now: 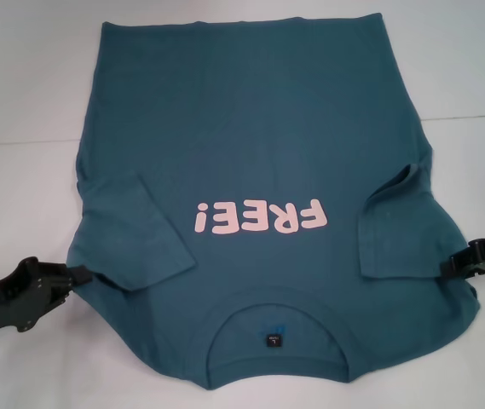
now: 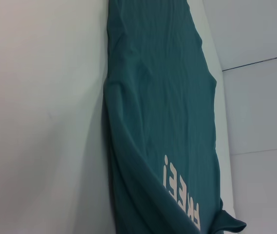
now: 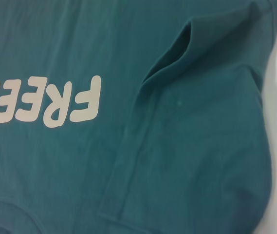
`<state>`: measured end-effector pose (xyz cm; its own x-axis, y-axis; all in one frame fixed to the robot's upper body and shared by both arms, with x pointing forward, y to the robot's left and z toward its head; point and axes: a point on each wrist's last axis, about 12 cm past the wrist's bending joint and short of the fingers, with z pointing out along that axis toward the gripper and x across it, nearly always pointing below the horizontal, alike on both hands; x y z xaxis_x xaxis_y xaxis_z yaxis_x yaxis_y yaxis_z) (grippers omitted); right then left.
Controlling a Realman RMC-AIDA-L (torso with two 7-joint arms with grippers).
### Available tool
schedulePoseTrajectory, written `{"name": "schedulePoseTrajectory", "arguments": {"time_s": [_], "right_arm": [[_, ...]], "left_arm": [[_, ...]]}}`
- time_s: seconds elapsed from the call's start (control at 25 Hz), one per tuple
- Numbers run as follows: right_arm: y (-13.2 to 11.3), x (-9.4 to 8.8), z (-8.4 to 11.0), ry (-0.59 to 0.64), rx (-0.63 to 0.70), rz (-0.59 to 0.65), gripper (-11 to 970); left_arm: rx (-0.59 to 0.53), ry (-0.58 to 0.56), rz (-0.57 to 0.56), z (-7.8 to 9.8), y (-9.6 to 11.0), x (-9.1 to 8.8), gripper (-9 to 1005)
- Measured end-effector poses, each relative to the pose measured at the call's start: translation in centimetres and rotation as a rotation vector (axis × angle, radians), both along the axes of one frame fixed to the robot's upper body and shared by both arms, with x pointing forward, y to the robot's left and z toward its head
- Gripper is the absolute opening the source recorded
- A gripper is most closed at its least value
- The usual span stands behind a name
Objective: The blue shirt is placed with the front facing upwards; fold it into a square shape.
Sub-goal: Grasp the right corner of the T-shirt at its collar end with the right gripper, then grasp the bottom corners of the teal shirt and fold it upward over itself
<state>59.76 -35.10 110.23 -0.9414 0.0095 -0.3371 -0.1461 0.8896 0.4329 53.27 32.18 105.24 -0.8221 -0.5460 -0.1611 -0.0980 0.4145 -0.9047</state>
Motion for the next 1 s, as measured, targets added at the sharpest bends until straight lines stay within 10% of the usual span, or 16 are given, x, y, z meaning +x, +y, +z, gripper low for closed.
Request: {"name": "schedulePoseTrajectory", "arguments": {"time_s": [0.52,1.0], "right_arm": [[-0.1,-0.1,-0.2,0.018,-0.024,-0.003,22],[-1.4,-1.1,2.1,0.02,-0.015,0.033,21]], "left_arm": [[-0.004,0.0,-0.003,0.0,0.0,0.0,46],[0.015,-0.006,-0.13,1.1,0.1,-0.8,46]]}}
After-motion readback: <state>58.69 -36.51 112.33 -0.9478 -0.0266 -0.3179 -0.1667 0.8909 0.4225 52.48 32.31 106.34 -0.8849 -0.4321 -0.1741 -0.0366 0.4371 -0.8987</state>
